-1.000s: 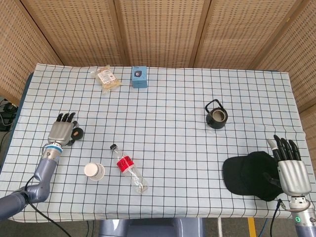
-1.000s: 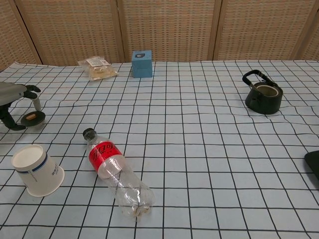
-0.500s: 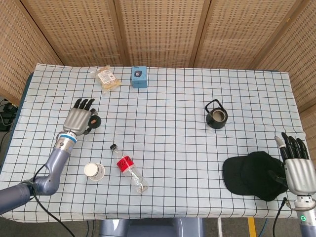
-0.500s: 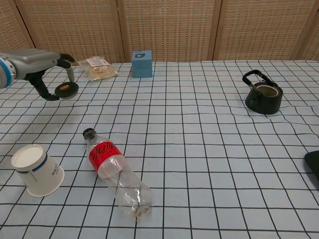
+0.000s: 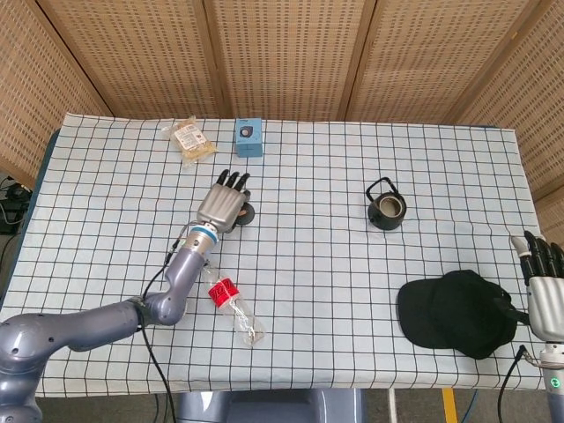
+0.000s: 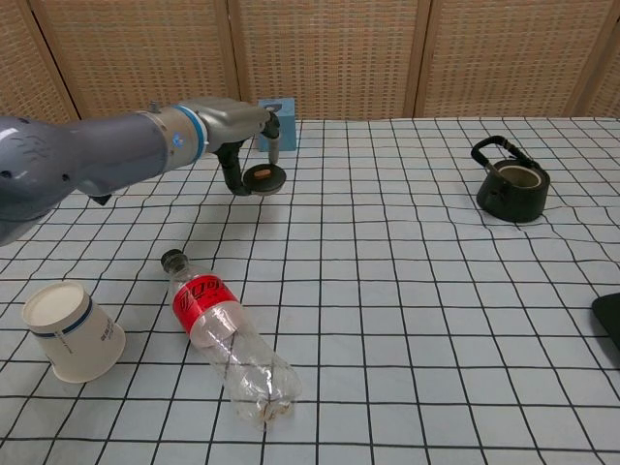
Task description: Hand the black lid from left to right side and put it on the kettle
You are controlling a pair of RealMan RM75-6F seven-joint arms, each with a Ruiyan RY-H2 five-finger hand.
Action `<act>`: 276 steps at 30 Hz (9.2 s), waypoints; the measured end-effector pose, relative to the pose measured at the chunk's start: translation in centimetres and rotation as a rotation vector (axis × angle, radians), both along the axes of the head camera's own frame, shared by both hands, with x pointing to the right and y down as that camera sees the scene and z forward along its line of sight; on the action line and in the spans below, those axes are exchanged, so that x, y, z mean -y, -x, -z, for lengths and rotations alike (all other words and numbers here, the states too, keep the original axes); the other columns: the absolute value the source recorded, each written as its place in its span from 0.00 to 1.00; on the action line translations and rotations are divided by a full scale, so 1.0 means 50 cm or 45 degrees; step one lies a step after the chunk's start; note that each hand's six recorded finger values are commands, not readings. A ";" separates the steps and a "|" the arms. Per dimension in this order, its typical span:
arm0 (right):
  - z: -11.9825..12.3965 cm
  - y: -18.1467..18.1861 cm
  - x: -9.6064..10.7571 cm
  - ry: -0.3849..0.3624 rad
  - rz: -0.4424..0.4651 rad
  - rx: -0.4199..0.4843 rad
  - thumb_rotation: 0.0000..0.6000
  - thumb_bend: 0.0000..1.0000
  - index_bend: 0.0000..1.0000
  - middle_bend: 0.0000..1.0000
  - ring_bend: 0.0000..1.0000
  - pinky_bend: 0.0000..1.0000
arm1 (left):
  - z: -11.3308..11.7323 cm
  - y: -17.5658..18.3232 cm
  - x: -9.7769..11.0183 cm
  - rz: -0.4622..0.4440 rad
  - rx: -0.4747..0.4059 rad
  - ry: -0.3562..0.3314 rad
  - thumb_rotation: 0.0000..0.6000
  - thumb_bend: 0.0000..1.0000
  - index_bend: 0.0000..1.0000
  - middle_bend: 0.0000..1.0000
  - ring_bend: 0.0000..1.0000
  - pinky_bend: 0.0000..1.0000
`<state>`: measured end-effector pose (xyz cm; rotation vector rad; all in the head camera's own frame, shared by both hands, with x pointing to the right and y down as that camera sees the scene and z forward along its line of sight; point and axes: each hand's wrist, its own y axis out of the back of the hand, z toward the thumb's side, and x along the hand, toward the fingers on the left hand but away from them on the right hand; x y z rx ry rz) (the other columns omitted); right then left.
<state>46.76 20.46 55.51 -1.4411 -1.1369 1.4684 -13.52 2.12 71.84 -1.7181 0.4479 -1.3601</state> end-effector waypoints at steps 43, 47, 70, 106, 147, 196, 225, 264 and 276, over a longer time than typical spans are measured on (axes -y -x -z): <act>-0.026 0.010 -0.002 0.041 0.008 -0.033 1.00 0.14 0.08 0.00 0.00 0.00 | 0.182 0.260 -0.027 0.252 -0.103 -0.325 1.00 0.06 0.00 0.00 0.00 0.00; -0.037 0.041 0.008 0.043 0.043 -0.006 1.00 0.14 0.08 0.00 0.00 0.00 | 0.228 0.391 -0.077 0.382 -0.053 -0.354 1.00 0.06 0.00 0.00 0.00 0.00; -0.068 0.502 0.192 0.057 0.447 0.226 1.00 0.21 0.28 0.00 0.00 0.00 | 0.298 0.614 -0.260 0.617 -0.096 -0.287 1.00 0.06 0.00 0.00 0.00 0.00; -0.334 0.757 0.240 0.405 0.488 0.111 1.00 0.35 0.27 0.00 0.00 0.00 | 0.263 0.615 -0.242 0.650 -0.130 -0.192 1.00 0.06 0.00 0.00 0.00 0.00; -0.429 0.817 0.277 0.471 0.420 0.120 1.00 0.35 0.34 0.02 0.00 0.00 | 0.235 0.625 -0.228 0.683 -0.126 -0.123 1.00 0.07 0.00 0.00 0.00 0.00; -0.247 0.612 0.349 0.182 0.260 -0.015 1.00 0.48 0.46 0.08 0.00 0.00 | 0.248 0.585 -0.251 0.587 -0.158 -0.126 1.00 0.08 0.00 0.00 0.00 0.00; -0.330 0.368 0.365 0.265 -0.022 -0.080 1.00 0.48 0.46 0.08 0.00 0.00 | 0.243 0.569 -0.262 0.557 -0.139 -0.121 1.00 0.07 0.00 0.00 0.00 0.00; -0.309 0.357 0.344 0.255 0.003 -0.126 1.00 0.61 0.27 0.00 0.00 0.00 | 0.236 0.564 -0.269 0.538 -0.107 -0.080 1.00 0.07 0.00 0.00 0.00 0.00; -0.305 0.359 0.294 0.303 0.005 -0.166 1.00 0.81 0.31 0.00 0.00 0.00 | 0.246 0.555 -0.278 0.517 -0.137 -0.076 1.00 0.07 0.02 0.00 0.00 0.00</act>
